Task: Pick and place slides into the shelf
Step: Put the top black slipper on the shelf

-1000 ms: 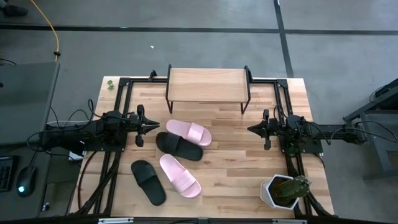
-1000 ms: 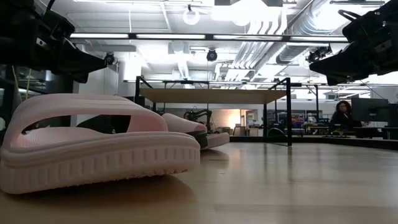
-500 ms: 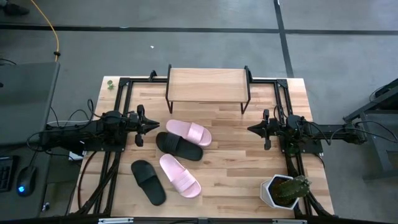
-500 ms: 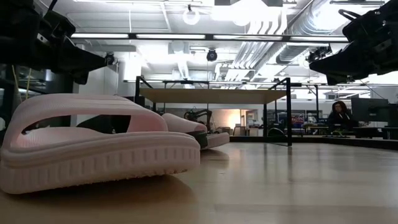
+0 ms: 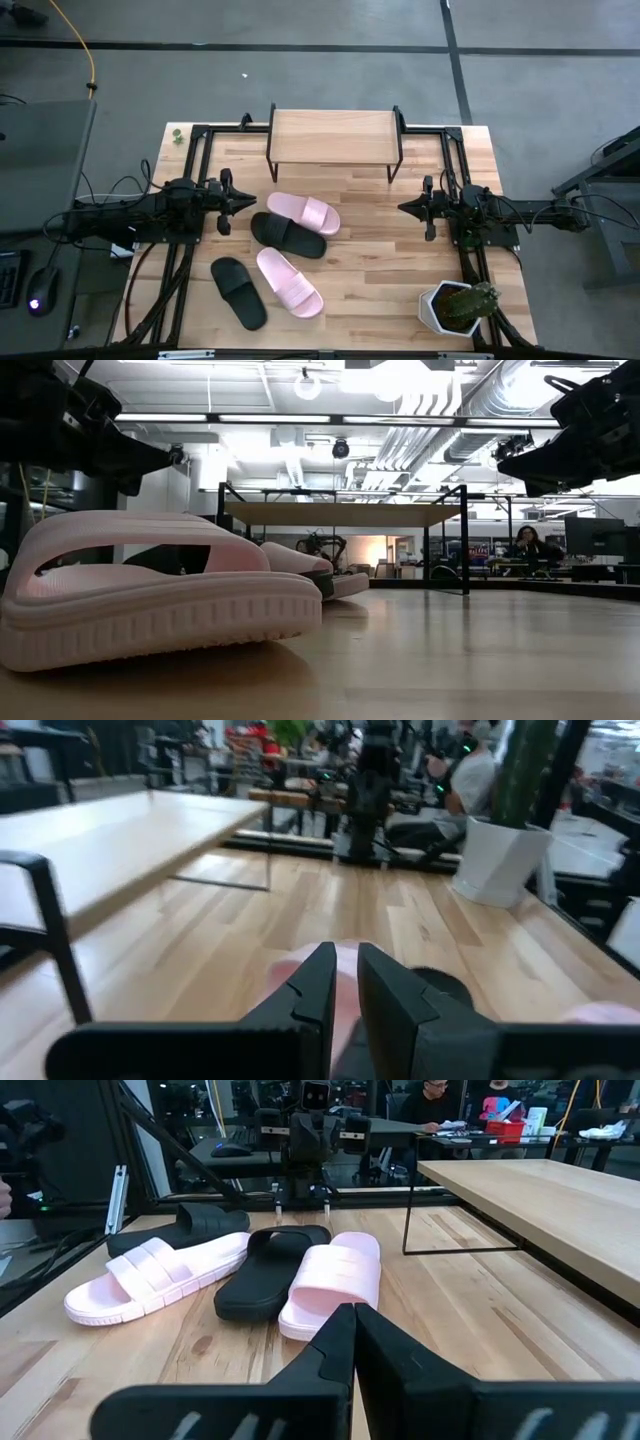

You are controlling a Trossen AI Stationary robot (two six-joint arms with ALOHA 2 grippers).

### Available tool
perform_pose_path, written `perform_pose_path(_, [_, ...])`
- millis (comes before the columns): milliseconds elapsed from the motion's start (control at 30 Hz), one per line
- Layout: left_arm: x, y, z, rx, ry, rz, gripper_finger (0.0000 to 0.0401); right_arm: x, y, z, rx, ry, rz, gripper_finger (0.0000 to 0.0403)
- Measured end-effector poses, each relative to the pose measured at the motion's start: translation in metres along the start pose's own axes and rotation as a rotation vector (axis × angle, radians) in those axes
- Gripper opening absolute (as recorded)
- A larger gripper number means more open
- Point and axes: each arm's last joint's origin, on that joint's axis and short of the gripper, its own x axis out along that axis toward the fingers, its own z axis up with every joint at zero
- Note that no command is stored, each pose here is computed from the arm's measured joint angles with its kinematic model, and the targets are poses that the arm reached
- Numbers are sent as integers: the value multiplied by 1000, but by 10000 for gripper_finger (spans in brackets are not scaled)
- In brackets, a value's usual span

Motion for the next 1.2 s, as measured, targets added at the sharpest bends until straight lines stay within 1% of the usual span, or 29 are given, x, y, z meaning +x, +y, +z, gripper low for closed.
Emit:
perform_pose_path(100, [0,0,4,-2,-46,13,37,0,1,3,35,-27,19,0])
perform_pose_path(200, [0,0,8,1,-85,11,37,0,1,7,100,-66,38,0])
perform_pose_path(300, [-1,0,11,-1,-118,8,37,-1,2,10,140,-69,65,0])
perform_pose_path(400, [-2,-1,17,-11,-125,-3,37,-3,2,22,134,-108,85,0])
perform_pose_path(467, [-4,-2,25,-15,-122,-5,37,-5,2,31,117,-134,85,0])
perform_pose_path(600, [-9,-4,41,-1,-74,0,37,-12,2,52,89,-175,83,0])
perform_pose_path(733, [-18,-6,66,6,-96,12,37,-21,2,73,84,-178,69,0])
perform_pose_path(833, [-29,-8,92,13,-160,26,37,-30,0,92,96,-214,16,0])
perform_pose_path(900, [-37,-10,110,28,-204,25,37,-36,0,105,73,-239,8,0])
perform_pose_path(1033, [-52,-14,144,32,-264,19,37,-50,0,131,42,-308,30,0])
perform_pose_path(1200, [-64,-17,182,24,-252,20,37,-63,1,156,29,-360,50,0])
